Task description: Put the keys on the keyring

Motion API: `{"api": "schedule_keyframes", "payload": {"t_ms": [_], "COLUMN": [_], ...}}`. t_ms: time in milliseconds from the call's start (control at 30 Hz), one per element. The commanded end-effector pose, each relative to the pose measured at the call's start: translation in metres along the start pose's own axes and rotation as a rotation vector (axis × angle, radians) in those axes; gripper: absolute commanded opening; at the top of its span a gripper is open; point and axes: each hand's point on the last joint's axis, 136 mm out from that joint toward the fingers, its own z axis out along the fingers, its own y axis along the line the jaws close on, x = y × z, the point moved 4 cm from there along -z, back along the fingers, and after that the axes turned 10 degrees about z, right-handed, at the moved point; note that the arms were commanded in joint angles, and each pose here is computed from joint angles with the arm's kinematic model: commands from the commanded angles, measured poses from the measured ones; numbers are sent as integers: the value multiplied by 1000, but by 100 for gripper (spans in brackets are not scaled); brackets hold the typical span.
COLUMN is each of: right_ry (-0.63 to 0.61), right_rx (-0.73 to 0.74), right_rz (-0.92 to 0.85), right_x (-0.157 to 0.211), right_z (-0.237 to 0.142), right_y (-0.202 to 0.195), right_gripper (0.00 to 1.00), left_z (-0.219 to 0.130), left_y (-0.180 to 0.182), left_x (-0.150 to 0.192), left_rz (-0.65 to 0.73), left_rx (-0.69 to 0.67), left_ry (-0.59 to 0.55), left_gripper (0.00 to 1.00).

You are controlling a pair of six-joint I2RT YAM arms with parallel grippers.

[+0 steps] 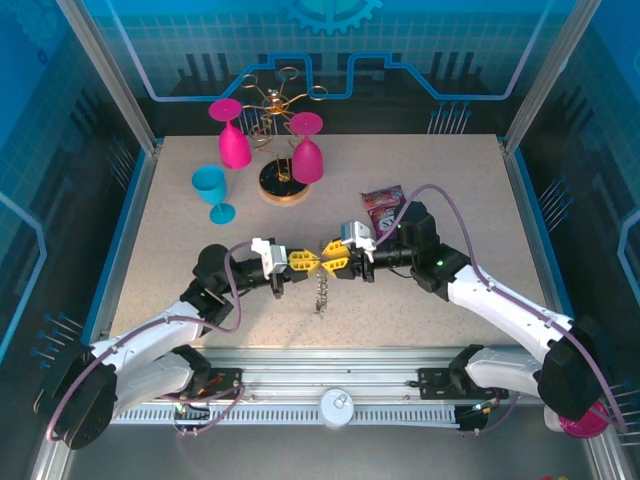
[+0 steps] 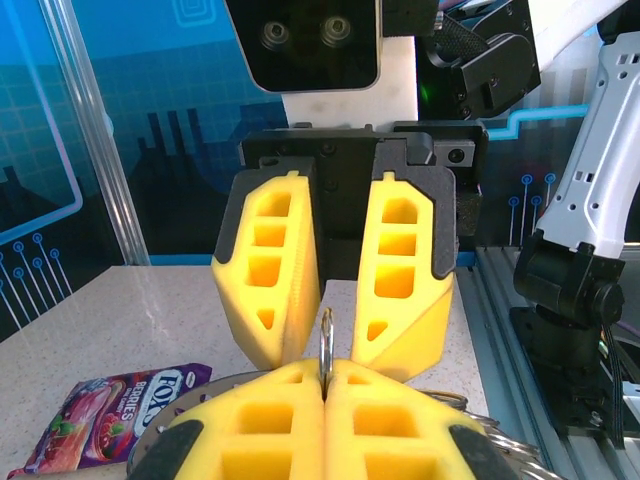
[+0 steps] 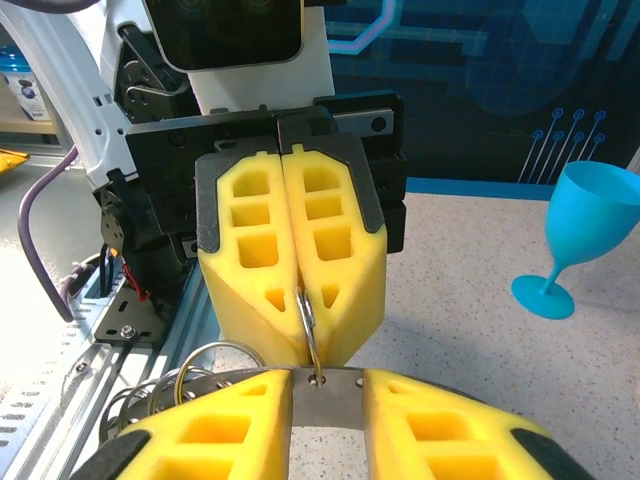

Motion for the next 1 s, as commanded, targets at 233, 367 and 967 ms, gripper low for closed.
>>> {"api": "schedule_keyframes", "payload": {"t_ms": [233, 367, 967], "right_ry": [-41, -35, 60], "right_rx": [-43, -32, -38], "right_rz": [-34, -38, -48], "right_x": [-14, -12, -9], "right_z": [6, 4, 1], "right_y": [3, 3, 7], "right_gripper": [16, 15, 0], "left_z": [-1, -1, -1], "left_y": [-6, -6, -4], "left_x": [-5, -4, 8], "left_rz": [27, 28, 19], "left_rx": [31, 30, 17], "left_ry": [-42, -40, 64], "left_gripper": [0, 0, 9]}}
